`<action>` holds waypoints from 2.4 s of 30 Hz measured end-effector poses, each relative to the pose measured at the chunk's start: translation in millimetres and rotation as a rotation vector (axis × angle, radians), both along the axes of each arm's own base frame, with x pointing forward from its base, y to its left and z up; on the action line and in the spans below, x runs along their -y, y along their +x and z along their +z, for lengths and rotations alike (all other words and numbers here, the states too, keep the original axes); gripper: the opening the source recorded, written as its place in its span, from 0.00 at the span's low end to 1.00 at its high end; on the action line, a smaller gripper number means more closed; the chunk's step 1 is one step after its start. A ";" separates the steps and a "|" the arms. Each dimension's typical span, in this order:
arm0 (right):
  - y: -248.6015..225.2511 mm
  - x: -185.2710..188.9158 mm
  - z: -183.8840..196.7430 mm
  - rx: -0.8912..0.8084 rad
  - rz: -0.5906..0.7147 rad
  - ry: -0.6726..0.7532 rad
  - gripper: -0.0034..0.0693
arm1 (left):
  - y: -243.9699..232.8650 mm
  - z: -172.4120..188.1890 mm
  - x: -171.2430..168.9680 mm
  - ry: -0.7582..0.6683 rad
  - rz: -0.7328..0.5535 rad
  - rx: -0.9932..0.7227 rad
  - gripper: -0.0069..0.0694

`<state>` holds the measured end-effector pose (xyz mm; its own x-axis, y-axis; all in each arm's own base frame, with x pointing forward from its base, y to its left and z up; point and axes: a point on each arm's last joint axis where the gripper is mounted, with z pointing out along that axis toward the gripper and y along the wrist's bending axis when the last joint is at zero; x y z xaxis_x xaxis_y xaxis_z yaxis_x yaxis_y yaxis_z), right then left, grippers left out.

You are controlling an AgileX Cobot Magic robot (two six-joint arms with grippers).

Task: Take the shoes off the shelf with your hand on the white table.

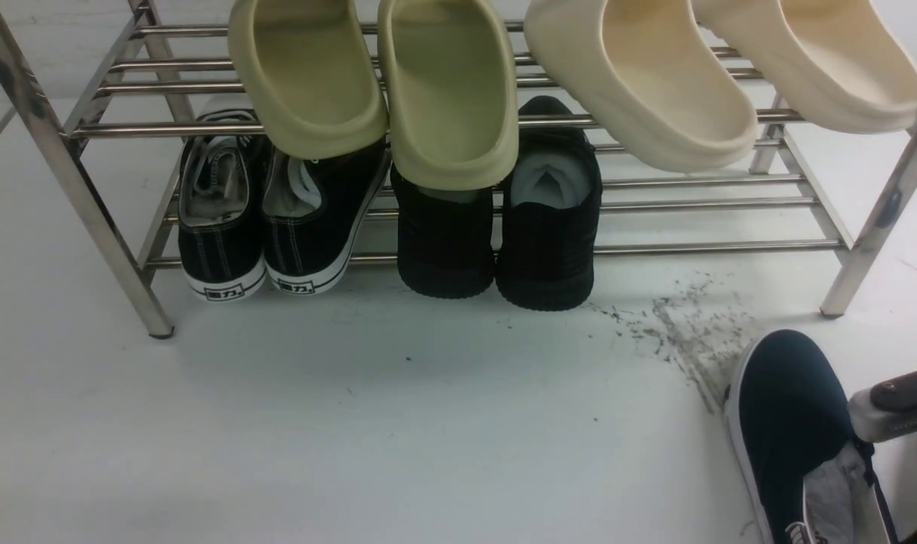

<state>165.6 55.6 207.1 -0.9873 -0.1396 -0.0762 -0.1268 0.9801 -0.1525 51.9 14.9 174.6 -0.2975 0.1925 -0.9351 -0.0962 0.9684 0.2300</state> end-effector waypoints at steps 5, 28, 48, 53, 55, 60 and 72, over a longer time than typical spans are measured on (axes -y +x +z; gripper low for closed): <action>1.2 -0.6 -1.2 0.006 -0.035 0.005 0.18 | 0.0 0.0 0.0 0.000 0.000 0.000 0.40; -3.0 9.9 108.8 0.313 -0.044 0.047 0.70 | 0.0 0.0 0.0 0.000 0.000 0.000 0.40; -58.8 44.6 144.2 0.598 -0.241 0.114 0.03 | 0.0 0.0 0.0 0.000 0.000 0.000 0.40; -34.8 40.6 121.3 0.513 -0.287 -0.004 0.03 | 0.0 0.0 0.0 0.000 0.000 0.000 0.40; -26.7 38.6 116.6 0.493 -0.285 -0.034 0.03 | 0.0 0.0 0.0 0.000 0.000 0.000 0.40; -7.0 40.1 102.2 0.411 -0.333 -0.082 0.03 | 0.0 0.0 0.0 0.000 0.000 0.000 0.40; 40.5 109.0 51.4 0.192 -0.591 -0.056 0.03 | 0.0 0.0 0.0 0.000 0.000 0.000 0.40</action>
